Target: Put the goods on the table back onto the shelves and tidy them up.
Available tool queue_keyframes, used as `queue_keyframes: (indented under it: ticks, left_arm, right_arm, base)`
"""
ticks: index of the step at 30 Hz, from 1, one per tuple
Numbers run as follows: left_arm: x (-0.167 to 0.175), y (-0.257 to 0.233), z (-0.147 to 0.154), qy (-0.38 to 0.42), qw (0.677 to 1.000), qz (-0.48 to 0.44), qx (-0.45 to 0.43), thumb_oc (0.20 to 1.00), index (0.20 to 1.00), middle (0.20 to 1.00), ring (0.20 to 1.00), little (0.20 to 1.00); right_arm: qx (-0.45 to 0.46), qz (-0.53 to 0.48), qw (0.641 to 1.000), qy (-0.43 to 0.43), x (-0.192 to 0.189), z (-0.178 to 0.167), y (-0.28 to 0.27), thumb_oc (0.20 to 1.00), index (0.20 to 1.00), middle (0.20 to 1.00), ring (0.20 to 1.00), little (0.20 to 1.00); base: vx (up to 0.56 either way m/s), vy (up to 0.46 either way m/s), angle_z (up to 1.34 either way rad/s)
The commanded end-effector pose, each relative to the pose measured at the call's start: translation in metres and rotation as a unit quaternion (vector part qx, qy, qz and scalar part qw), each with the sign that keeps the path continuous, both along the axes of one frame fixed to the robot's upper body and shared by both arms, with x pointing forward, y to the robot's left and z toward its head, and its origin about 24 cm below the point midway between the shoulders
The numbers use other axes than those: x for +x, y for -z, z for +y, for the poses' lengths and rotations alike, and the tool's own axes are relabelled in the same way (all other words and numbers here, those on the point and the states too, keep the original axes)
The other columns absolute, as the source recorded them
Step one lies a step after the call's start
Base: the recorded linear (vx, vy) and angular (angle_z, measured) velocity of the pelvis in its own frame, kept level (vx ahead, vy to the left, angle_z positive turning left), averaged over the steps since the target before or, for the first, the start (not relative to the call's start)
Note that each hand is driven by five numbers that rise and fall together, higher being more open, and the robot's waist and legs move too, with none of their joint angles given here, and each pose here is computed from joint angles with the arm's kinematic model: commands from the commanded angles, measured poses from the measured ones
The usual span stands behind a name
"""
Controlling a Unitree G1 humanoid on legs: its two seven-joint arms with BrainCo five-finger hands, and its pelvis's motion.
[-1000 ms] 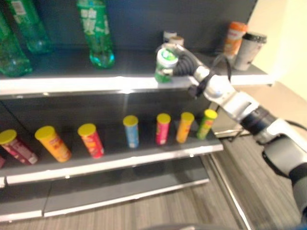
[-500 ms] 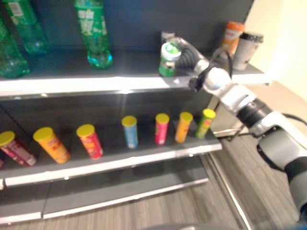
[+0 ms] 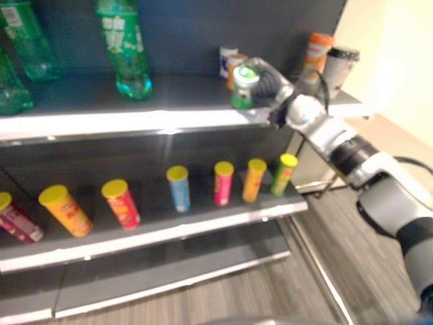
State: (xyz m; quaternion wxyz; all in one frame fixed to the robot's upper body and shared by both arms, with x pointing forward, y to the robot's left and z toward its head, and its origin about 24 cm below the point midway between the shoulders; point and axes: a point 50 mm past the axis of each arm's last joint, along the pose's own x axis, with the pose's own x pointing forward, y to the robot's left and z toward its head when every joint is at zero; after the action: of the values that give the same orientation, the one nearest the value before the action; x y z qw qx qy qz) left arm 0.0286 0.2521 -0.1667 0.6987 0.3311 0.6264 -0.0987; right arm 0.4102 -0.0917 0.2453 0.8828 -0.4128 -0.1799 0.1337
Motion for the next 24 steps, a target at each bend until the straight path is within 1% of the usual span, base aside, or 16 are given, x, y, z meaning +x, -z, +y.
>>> queue_keyframes:
  ticks: [1,6,9,10,11,12,24]
  left_arm:
    - [0.009,0.008,-0.039,0.021,0.998,0.008,-0.064,1.0,1.0,1.0,1.0,1.0]
    - [0.013,0.008,-0.036,0.028,0.998,0.005,-0.062,1.0,1.0,1.0,1.0,1.0]
    - [0.014,0.007,-0.035,0.031,0.998,0.003,-0.06,1.0,1.0,1.0,1.0,1.0]
    - [0.014,0.007,-0.034,0.032,0.998,0.004,-0.06,1.0,1.0,1.0,1.0,1.0]
    - [0.015,0.007,-0.034,0.033,0.998,0.004,-0.061,1.0,1.0,1.0,1.0,1.0]
    - [0.015,0.007,-0.034,0.033,0.998,0.004,-0.06,1.0,1.0,1.0,1.0,1.0]
    - [0.015,0.007,-0.031,0.02,0.998,0.005,-0.061,1.0,1.0,1.0,1.0,1.0]
  right_arm:
    - [-0.024,-0.049,0.996,0.075,0.011,-0.022,-0.047,0.2,0.2,0.2,0.2,0.2]
    - [-0.031,-0.032,0.993,0.113,0.016,-0.036,-0.041,0.2,0.2,0.2,0.2,0.2]
    - [-0.033,-0.027,0.992,0.118,0.017,-0.038,-0.041,0.2,0.2,0.2,0.2,0.2]
    - [-0.034,-0.025,0.992,0.116,0.017,-0.037,-0.04,0.304,0.304,0.304,0.304,0.304]
    - [-0.033,-0.023,0.993,0.113,0.017,-0.036,-0.039,0.592,0.592,0.592,0.592,0.592]
    - [-0.033,-0.021,0.993,0.111,0.017,-0.035,-0.038,1.0,1.0,1.0,1.0,1.0]
    - [-0.025,-0.018,0.996,0.087,0.015,-0.028,-0.037,1.0,1.0,1.0,1.0,1.0]
  base:
    - [0.0,0.0,0.0]
    - [0.0,0.0,0.0]
    - [0.0,0.0,0.0]
    - [0.0,0.0,0.0]
    - [0.0,0.0,0.0]
    - [0.0,0.0,0.0]
    - [0.0,0.0,0.0]
